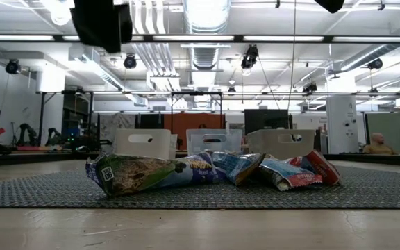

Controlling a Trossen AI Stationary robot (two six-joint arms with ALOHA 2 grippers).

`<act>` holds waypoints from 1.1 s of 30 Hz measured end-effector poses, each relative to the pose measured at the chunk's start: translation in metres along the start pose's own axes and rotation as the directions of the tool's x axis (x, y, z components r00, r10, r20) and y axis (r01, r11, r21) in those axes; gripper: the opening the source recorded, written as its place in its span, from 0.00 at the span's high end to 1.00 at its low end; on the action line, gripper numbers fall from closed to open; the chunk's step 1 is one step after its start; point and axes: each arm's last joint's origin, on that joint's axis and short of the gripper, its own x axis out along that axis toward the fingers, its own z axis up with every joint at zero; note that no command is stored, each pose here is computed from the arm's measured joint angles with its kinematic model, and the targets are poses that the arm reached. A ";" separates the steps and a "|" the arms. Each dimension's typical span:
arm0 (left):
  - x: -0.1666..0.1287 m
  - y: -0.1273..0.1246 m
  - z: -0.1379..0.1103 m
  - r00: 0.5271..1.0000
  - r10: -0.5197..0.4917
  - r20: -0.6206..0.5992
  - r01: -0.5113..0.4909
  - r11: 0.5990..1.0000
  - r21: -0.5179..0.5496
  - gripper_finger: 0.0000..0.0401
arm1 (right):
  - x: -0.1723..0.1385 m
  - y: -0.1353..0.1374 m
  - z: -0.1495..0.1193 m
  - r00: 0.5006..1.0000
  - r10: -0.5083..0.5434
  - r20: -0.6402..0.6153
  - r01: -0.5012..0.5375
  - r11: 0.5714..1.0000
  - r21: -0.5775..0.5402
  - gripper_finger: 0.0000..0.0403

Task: Pick and place Granola Bars by type
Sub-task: Put the blue granola bar into the transparent bin

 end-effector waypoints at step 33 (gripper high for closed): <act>0.075 0.009 0.013 0.946 0.269 0.183 -0.147 0.854 -0.499 0.53 | 0.019 -0.010 -0.020 0.990 -0.137 -0.039 0.135 0.990 -0.050 0.98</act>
